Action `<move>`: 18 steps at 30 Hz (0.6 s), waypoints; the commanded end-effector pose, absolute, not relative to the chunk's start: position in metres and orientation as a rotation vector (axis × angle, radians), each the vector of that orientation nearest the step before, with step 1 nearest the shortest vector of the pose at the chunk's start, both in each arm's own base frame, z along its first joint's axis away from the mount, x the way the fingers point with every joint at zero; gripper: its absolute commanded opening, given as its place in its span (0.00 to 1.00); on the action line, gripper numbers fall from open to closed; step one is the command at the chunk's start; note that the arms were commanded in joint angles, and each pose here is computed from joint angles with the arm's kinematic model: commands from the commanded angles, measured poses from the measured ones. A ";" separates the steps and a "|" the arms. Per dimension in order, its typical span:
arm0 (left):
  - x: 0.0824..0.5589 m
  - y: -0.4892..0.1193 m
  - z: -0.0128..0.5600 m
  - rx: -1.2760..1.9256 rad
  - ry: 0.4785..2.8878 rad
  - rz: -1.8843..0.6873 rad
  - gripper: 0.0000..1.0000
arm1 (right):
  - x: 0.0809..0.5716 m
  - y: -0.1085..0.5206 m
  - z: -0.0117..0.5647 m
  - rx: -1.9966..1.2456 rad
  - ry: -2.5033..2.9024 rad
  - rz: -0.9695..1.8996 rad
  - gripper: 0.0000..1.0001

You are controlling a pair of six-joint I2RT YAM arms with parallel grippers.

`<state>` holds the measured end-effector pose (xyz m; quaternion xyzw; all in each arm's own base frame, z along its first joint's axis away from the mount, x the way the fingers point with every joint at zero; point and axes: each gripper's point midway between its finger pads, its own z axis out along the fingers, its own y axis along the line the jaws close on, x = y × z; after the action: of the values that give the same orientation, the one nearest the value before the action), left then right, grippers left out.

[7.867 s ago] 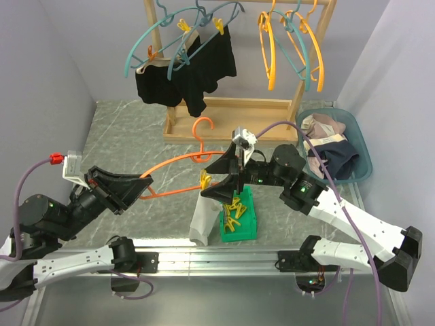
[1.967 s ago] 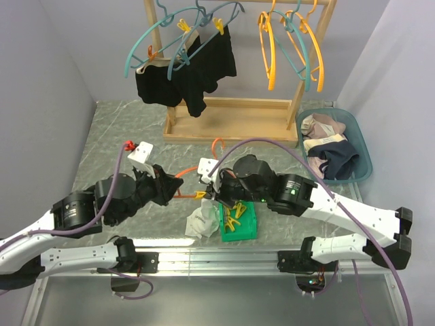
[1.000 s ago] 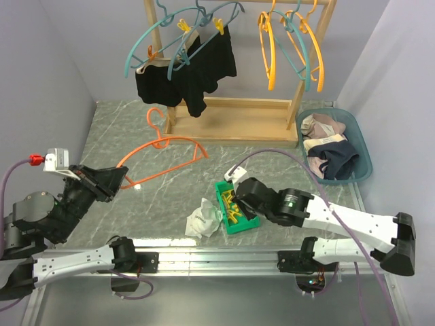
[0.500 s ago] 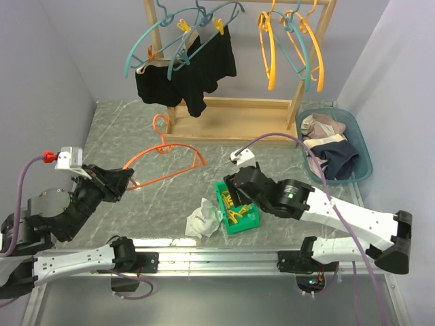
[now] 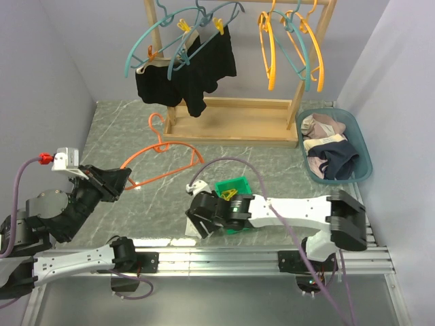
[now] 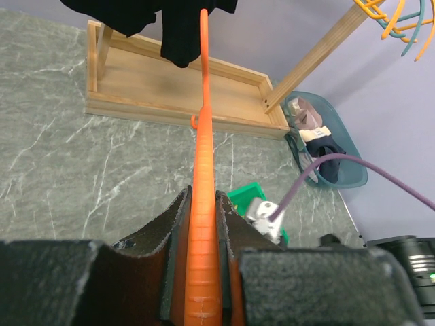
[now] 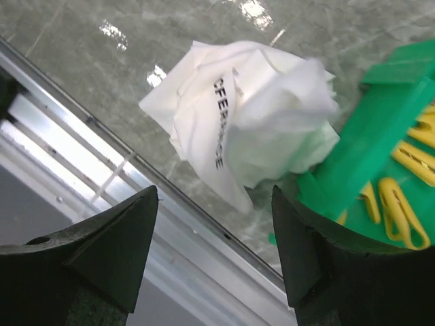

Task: Remove the underwear clipped to the hanger
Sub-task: Pick up the underwear from the center of the board.

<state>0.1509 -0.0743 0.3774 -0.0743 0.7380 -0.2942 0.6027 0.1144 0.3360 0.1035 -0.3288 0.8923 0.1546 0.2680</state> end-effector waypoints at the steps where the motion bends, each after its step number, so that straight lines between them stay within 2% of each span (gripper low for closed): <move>1: 0.153 -0.074 0.383 -0.200 1.692 -0.691 0.01 | 0.125 0.365 0.122 -0.769 2.378 0.467 0.75; 6: 0.152 -0.068 0.379 -0.213 1.691 -0.689 0.01 | 0.123 0.381 0.083 -0.811 2.439 0.426 0.75; 8: 0.151 -0.066 0.378 -0.220 1.690 -0.696 0.01 | 0.122 0.384 0.061 -0.807 2.477 0.399 0.68; 9: 0.150 -0.064 0.378 -0.224 1.687 -0.701 0.01 | 0.121 0.384 0.054 -0.787 2.497 0.385 0.64; 10: 0.150 -0.064 0.379 -0.226 1.687 -0.702 0.01 | 0.121 0.383 0.047 -0.780 2.513 0.368 0.50; 13: 0.149 -0.062 0.380 -0.226 1.685 -0.705 0.01 | 0.118 0.382 0.038 -0.765 2.535 0.378 0.29; 14: 0.149 -0.060 0.382 -0.226 1.682 -0.705 0.01 | 0.117 0.381 0.039 -0.763 2.534 0.383 0.24; 16: 0.149 -0.061 0.382 -0.220 1.682 -0.700 0.01 | 0.118 0.379 0.040 -0.755 2.532 0.373 0.24; 17: 0.149 -0.062 0.382 -0.217 1.681 -0.702 0.01 | 0.119 0.377 0.037 -0.758 2.537 0.361 0.21; 18: 0.149 -0.063 0.383 -0.216 1.678 -0.709 0.01 | 0.119 0.376 0.036 -0.764 2.539 0.353 0.13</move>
<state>0.1493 -0.0677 0.3717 -0.0764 0.7402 -0.2896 0.6020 0.1150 0.3686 0.0244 -0.2947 0.9246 0.1103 0.2146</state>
